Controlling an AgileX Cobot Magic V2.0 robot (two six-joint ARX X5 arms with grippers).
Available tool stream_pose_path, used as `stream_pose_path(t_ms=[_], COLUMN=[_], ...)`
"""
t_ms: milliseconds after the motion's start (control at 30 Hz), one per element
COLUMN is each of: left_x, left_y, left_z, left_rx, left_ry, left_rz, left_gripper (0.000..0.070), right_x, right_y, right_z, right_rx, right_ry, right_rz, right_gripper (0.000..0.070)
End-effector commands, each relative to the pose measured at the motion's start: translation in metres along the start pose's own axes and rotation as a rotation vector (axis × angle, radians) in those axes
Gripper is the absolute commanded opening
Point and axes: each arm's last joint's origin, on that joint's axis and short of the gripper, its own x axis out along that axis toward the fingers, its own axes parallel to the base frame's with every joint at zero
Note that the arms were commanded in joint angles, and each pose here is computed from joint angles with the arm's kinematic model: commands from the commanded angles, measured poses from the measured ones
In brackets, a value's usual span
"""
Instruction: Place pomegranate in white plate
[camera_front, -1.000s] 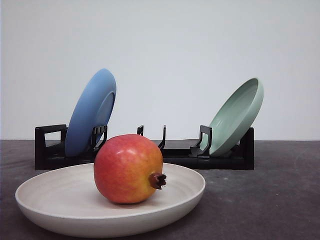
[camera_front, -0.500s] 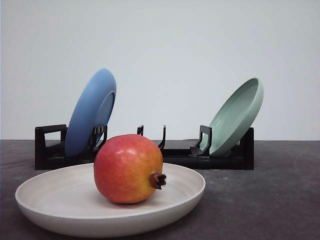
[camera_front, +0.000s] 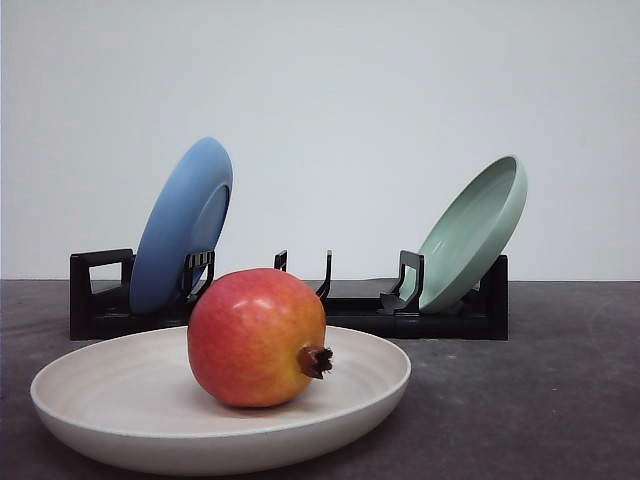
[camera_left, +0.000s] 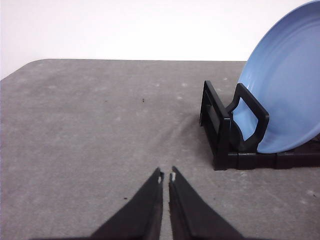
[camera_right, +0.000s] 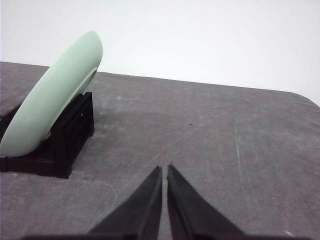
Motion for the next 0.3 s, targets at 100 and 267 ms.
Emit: stream_pose_path(t_ms=[100, 267], left_x=[0.0009, 0.0009], left_y=[0.0, 0.0], left_z=[-0.0021, -0.0021], left_rx=[0.007, 0.007], left_ry=[-0.002, -0.002], left_rz=[-0.001, -0.001], left_gripper=[0.0, 0.0], right_x=[0.0003, 0.0003], right_y=[-0.0001, 0.0], right_z=[0.0, 0.0], right_rx=[-0.004, -0.004], right_ry=[-0.01, -0.01], right_rz=[-0.001, -0.001], right_gripper=[0.0014, 0.0014])
